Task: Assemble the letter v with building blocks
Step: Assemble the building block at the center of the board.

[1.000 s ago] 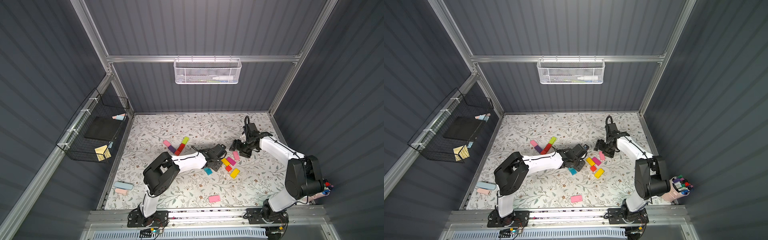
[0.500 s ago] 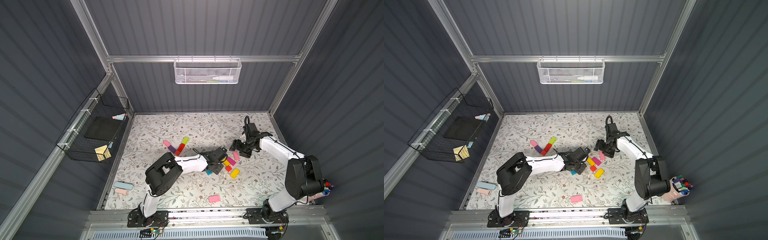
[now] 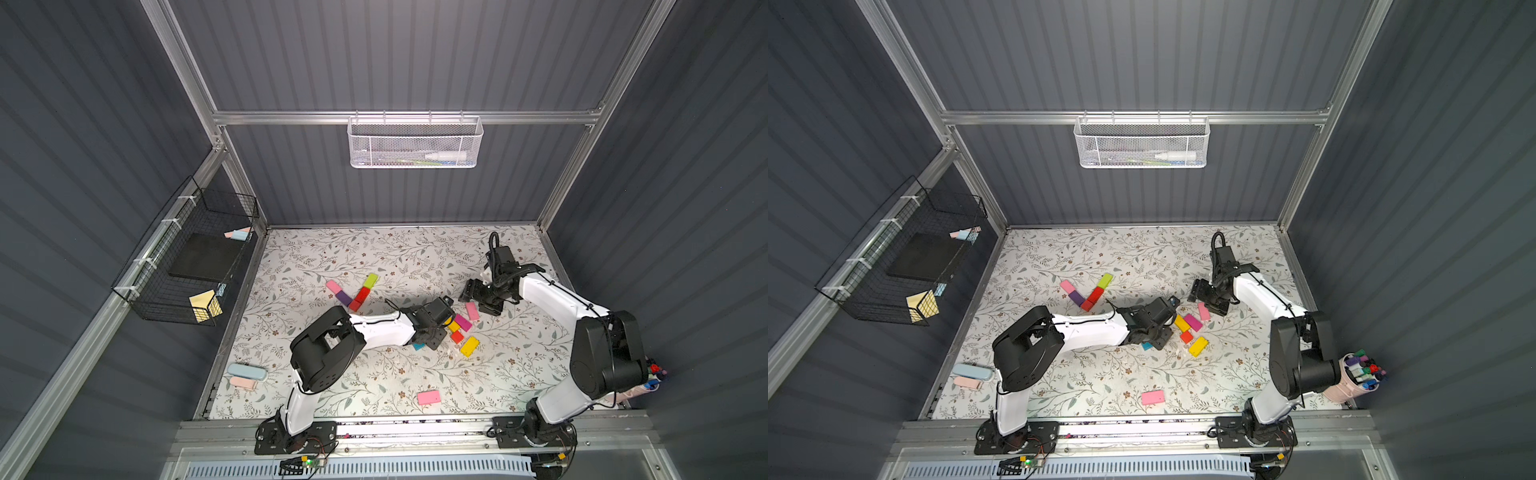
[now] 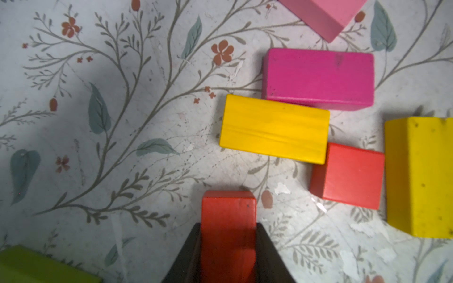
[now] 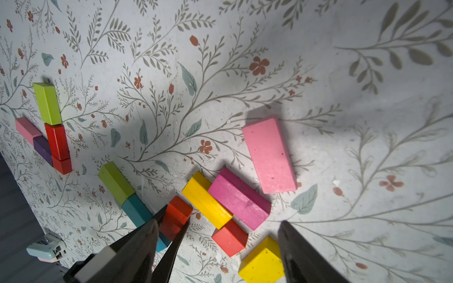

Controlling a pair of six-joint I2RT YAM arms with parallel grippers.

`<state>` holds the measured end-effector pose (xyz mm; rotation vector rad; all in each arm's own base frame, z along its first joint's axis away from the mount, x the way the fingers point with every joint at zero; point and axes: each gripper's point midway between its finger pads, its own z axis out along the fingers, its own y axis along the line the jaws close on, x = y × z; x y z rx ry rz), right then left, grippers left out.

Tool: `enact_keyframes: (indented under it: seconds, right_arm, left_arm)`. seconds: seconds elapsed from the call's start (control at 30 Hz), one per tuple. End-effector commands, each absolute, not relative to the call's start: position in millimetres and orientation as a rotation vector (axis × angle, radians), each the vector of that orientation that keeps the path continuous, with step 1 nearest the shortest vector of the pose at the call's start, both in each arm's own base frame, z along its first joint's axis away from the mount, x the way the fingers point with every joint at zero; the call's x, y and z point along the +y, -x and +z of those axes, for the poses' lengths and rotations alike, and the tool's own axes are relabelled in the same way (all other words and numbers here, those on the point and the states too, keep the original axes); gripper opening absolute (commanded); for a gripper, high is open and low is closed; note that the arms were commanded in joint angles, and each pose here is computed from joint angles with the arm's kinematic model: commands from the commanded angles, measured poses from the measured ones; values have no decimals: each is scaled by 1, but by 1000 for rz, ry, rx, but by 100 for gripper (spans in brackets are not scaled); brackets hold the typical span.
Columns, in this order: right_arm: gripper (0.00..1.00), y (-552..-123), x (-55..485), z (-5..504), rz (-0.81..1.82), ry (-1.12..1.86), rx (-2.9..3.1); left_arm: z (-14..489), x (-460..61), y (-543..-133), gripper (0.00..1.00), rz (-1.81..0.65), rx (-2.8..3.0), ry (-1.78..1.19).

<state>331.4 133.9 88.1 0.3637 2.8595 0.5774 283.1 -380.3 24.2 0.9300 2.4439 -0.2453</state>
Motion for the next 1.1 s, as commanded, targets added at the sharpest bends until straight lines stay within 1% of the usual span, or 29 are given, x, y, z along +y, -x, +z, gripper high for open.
enact_keyframes:
  seconds: [0.0,0.3,0.67,0.83,1.07]
  right_arm:
    - [77,-328,132,90,577,-385,2869]
    - [77,-329,133,91,580,-383,2865]
    - [77,-332,136,94,597,-367,2864]
    - [77,-332,136,92,602,-372,2866]
    - [77,-332,136,92,596,-370,2865]
  left_arm:
    - [-4,-351,-266,23,-121,2542,-982]
    - [-3,-334,-270,25,28,2534,-1036]
    - [7,-334,-272,26,18,2499,-1043]
    - [1,-335,-271,27,28,2502,-1069]
    - [-2,-344,-262,29,-53,2509,-1140]
